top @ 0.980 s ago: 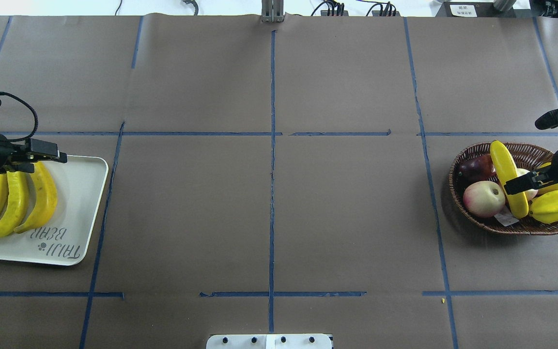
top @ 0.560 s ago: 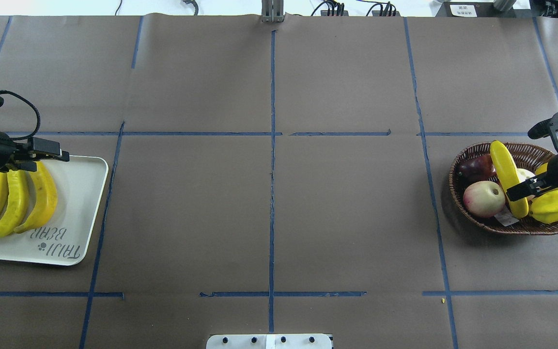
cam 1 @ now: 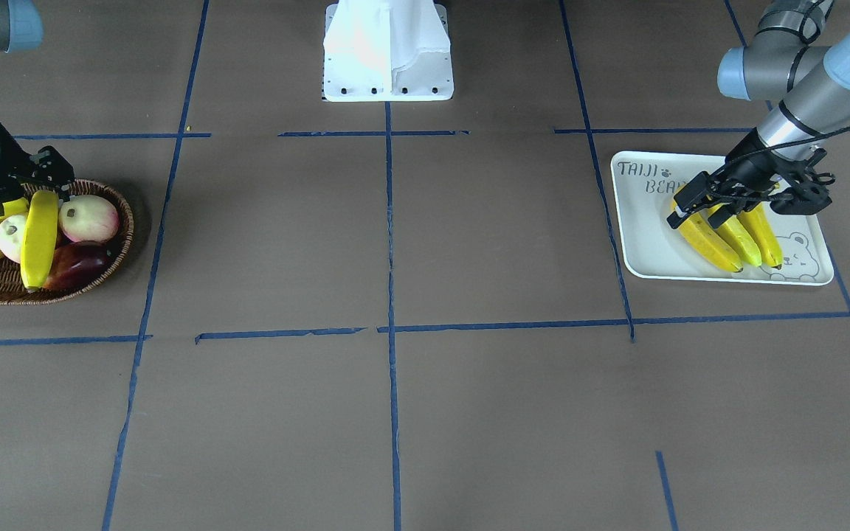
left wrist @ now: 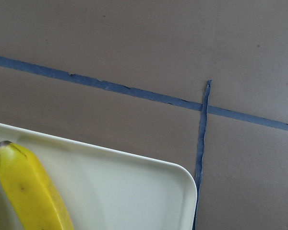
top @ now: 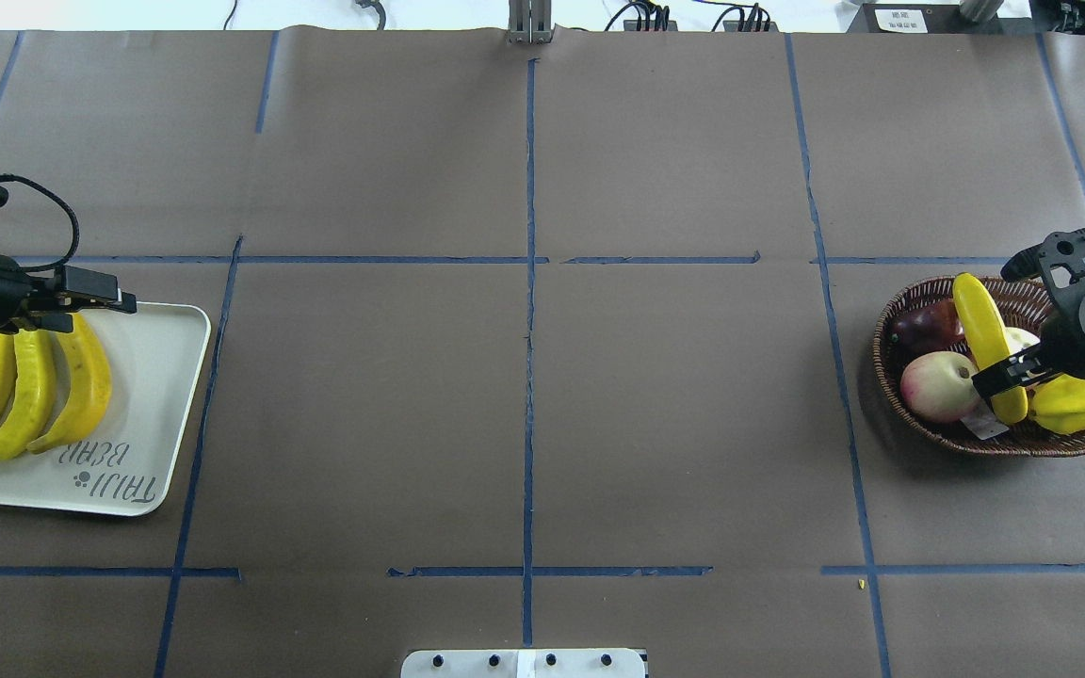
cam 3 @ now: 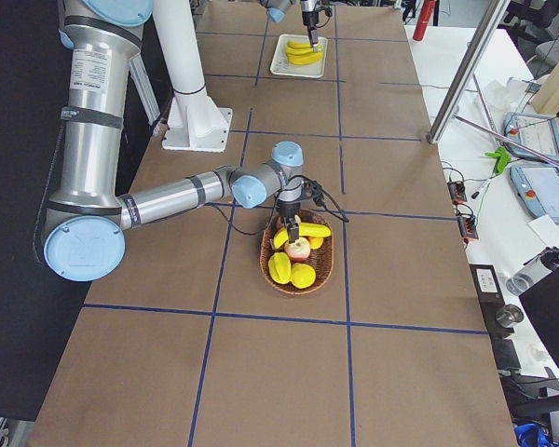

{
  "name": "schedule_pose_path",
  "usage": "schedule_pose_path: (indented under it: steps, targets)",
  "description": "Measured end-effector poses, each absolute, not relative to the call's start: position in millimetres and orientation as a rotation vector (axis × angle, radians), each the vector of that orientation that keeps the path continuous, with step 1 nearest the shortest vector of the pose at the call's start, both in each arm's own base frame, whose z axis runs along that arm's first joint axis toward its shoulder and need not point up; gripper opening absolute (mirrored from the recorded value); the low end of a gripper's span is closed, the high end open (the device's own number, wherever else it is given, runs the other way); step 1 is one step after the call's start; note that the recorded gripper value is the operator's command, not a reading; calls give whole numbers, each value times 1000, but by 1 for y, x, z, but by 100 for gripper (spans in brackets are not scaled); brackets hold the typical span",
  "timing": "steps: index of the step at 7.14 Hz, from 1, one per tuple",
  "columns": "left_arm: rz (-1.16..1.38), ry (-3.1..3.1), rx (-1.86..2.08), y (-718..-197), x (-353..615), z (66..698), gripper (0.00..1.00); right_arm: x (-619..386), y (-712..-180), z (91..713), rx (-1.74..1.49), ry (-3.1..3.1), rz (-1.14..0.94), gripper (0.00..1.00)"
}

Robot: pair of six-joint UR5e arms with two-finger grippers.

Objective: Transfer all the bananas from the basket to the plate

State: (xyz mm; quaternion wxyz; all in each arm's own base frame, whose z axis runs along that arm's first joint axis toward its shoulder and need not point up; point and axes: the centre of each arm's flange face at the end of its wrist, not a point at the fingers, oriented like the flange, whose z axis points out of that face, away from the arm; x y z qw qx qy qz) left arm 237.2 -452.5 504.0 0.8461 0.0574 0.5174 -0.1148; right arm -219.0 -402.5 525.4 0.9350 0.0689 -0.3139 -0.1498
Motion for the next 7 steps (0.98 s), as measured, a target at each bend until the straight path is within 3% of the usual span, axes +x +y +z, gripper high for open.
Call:
schedule_pose_path:
  steps: [3,4,5,7]
  targets:
    - [-243,1087,118,-454,239,508,100,-219,-404,534,143,-628,-352,40]
    - [-243,1088,120,-456,240,507,100,-217,-405,535,144,-627,-355,19]
    - [-243,1088,121,-457,240,507,100,-215,-406,535,147,-626,-354,6]
    - [-243,1088,121,-457,241,507,100,-204,-410,530,166,-634,-334,0]
